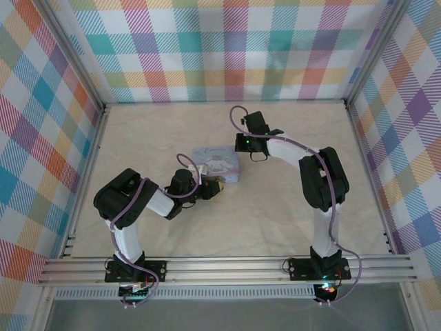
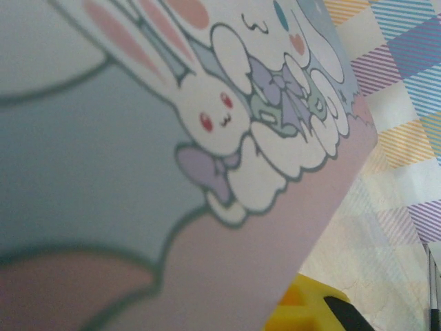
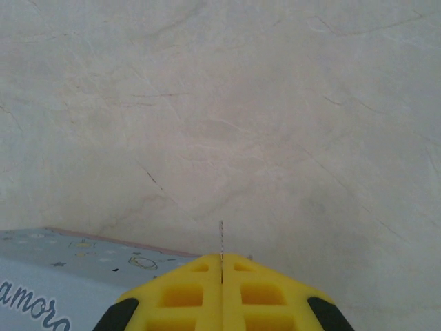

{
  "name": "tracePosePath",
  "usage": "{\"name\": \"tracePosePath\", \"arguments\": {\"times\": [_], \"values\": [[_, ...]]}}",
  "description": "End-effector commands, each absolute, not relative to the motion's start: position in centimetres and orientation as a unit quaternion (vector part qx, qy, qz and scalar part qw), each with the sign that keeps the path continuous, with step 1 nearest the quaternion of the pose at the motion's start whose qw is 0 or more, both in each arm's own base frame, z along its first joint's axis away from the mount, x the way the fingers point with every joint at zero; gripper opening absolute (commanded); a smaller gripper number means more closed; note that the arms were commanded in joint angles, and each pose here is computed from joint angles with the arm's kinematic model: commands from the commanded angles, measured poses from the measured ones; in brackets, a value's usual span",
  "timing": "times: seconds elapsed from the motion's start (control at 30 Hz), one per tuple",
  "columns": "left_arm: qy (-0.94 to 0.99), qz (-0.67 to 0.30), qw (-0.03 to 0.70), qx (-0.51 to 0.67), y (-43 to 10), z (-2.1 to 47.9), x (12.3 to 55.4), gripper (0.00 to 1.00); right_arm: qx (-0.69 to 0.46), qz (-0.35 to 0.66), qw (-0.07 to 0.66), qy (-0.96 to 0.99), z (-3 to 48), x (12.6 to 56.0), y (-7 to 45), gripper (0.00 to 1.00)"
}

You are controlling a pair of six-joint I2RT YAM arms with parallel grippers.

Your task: Unlock the padlock with the key

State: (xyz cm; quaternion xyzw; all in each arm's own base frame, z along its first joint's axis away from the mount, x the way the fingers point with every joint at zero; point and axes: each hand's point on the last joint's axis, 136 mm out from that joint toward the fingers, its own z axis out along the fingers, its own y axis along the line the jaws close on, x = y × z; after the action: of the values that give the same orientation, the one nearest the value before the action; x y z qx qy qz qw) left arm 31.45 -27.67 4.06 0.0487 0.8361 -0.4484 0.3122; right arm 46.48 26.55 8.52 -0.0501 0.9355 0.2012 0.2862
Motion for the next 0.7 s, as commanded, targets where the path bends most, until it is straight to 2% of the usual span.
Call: {"name": "tracePosePath", "arguments": {"times": [0.0,0.3,0.43,0.67], "values": [[0.878,-0.425,0.22,0.021,-26.8,-0.5,29.2,0.13,-0.072,0.205,0.257,0.942,7.4,45.9,27.6,0.0],[0.885,-0.422,0.195,-0.003,-27.3,0.2,30.0,0.08,-0.033,0.18,0.277,0.943,8.7,45.9,22.6,0.0],[0.891,-0.417,0.178,-0.012,-27.6,0.5,30.2,0.05,-0.021,0.172,0.29,0.941,9.7,44.9,20.7,0.0],[0.89,-0.424,0.165,-0.021,-28.2,2.1,30.7,0.05,-0.003,0.171,0.311,0.935,11.0,42.2,18.3,0.0]]}}
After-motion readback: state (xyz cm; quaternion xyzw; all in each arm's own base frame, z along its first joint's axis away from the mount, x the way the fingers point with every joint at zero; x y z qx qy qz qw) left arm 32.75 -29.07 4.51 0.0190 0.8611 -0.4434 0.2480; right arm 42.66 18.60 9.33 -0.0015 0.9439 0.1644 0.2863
